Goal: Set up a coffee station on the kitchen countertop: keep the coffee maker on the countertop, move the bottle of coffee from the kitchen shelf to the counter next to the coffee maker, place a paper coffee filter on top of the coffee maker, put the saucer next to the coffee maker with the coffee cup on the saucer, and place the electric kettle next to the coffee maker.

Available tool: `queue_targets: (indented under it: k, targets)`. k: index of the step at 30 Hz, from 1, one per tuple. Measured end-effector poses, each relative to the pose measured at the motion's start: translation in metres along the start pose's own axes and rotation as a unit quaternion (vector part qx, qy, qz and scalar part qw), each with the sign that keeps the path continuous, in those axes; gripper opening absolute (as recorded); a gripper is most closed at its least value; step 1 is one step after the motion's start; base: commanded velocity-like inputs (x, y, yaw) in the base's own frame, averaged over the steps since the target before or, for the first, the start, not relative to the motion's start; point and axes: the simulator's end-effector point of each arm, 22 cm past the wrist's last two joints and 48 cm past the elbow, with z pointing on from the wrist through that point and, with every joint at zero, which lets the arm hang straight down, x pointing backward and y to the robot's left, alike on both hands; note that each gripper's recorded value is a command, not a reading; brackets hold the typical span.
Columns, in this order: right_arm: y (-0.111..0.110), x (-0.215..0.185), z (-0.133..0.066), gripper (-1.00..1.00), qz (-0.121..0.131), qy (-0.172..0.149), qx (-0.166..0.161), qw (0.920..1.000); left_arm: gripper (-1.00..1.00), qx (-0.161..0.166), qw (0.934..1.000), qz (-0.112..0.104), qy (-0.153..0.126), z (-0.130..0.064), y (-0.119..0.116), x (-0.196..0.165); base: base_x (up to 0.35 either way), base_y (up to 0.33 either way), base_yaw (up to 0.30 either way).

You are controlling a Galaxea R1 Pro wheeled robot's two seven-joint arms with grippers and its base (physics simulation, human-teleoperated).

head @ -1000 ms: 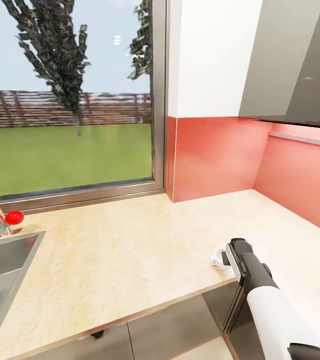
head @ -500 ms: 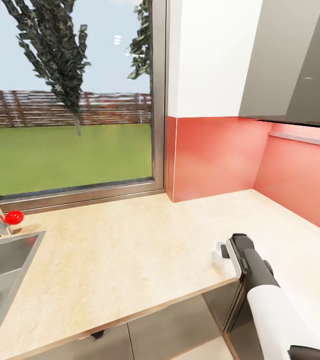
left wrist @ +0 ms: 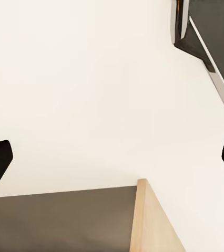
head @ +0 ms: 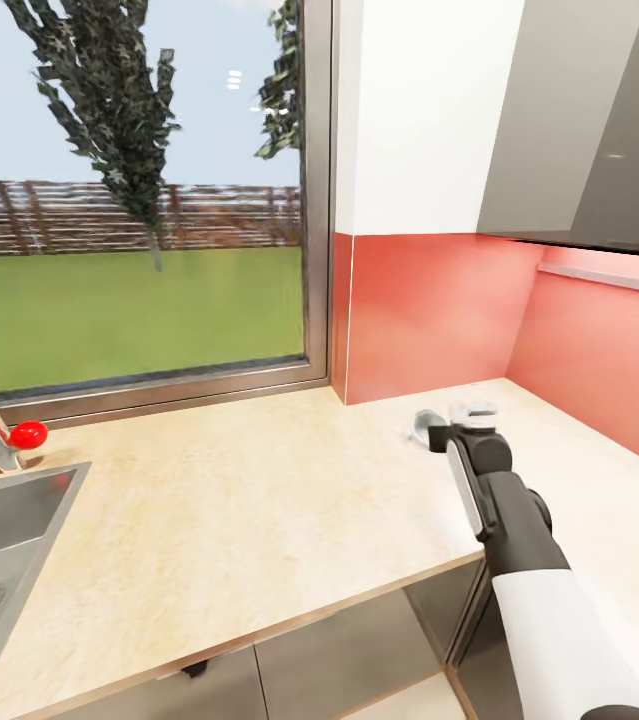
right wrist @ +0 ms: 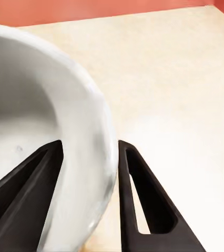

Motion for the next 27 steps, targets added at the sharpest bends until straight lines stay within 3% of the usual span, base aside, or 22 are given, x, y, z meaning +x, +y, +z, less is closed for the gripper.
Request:
queue_targets:
  k: [11, 27]
  targets:
    - [0.047, -0.004, -0.012, -1.00, 0.022, 0.001, -0.055, 0.9982, 1.00, -0.001, 1.0000, -0.008, -0.005, 0.000, 0.001, -0.005, 0.000, 0.000, 0.000]
    - [0.055, -0.004, -0.014, -1.00, 0.025, 0.002, -0.063, 0.9977, 1.00, 0.001, 0.9994, -0.013, -0.031, -0.002, -0.002, -0.029, 0.000, 0.000, 0.031]
